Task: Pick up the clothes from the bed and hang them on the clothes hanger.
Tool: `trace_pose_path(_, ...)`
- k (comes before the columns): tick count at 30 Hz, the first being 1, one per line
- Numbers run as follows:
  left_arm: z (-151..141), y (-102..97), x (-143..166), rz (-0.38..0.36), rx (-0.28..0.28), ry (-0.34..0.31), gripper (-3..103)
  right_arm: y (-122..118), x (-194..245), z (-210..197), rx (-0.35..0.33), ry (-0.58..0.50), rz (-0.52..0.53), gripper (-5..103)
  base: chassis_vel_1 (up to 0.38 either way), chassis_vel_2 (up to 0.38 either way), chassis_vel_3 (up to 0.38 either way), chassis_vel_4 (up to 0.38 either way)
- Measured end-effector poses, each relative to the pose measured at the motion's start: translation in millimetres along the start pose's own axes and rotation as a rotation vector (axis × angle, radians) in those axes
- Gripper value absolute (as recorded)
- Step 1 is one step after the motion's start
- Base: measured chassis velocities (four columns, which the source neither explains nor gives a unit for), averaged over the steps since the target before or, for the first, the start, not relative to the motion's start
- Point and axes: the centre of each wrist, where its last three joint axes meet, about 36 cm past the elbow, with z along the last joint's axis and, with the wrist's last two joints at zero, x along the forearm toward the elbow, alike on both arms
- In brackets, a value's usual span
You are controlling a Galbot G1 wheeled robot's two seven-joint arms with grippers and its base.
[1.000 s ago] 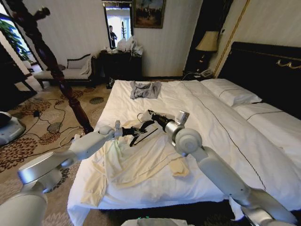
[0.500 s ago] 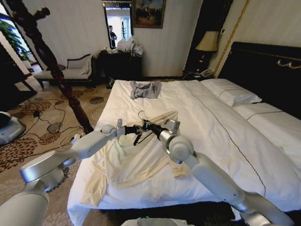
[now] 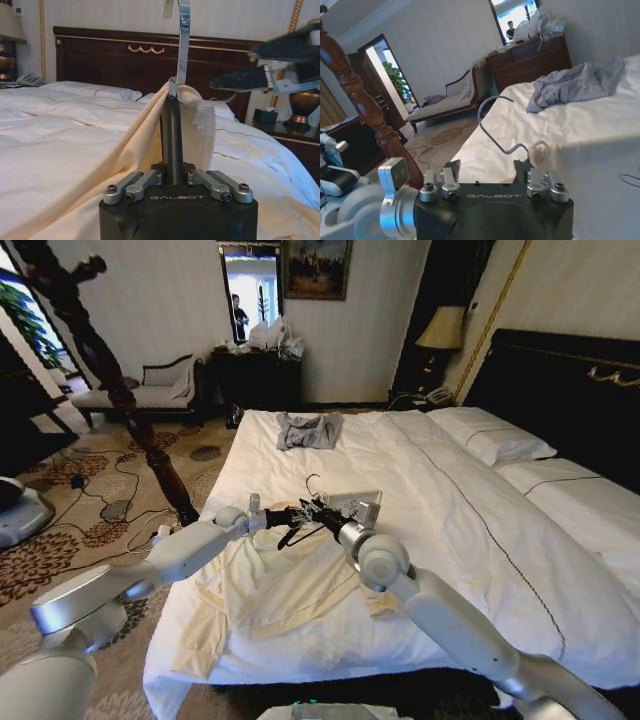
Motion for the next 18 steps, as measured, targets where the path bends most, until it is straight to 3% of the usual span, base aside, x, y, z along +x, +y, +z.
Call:
trace_pose_path(6, -3.4, 2.7, 8.5, -0.022, -0.003, -0.015, 15, -19.1, 27.2, 5.7, 0.046, -0.035, 0.062, 84, 0.0, 0.0, 0.0, 0.0)
trace_pose_path(8, -2.8, 2.8, 10.9, -0.026, -0.003, -0.016, 15, -24.1, 30.0, 6.2, 0.067, -0.043, 0.081, 84, 0.0, 0.0, 0.0, 0.0)
trace_pose_path(11, 1.4, 1.3, 22.2, -0.04, 0.003, -0.018, 15, -51.7, 32.4, 12.5, 0.218, -0.089, 0.164, 98, 0.0, 0.0, 0.0, 0.0)
trace_pose_path(12, 2.6, -1.0, 25.4, -0.039, 0.003, -0.019, 15, -66.9, 30.4, 14.6, 0.315, -0.117, 0.206, 100, 0.0, 0.0, 0.0, 0.0)
trace_pose_path(13, 2.6, -1.0, 25.4, -0.039, 0.003, -0.019, 15, -66.9, 30.4, 14.6, 0.315, -0.117, 0.206, 100, 0.0, 0.0, 0.0, 0.0)
trace_pose_path(17, 3.1, -6.5, 28.6, -0.033, 0.0, -0.017, 15, -110.4, 16.3, 16.5, 0.603, -0.175, 0.288, 100, 0.0, 0.0, 0.0, 0.0)
trace_pose_path(18, 3.1, -6.5, 28.6, -0.033, 0.0, -0.017, 15, -110.4, 16.3, 16.5, 0.603, -0.175, 0.288, 100, 0.0, 0.0, 0.0, 0.0)
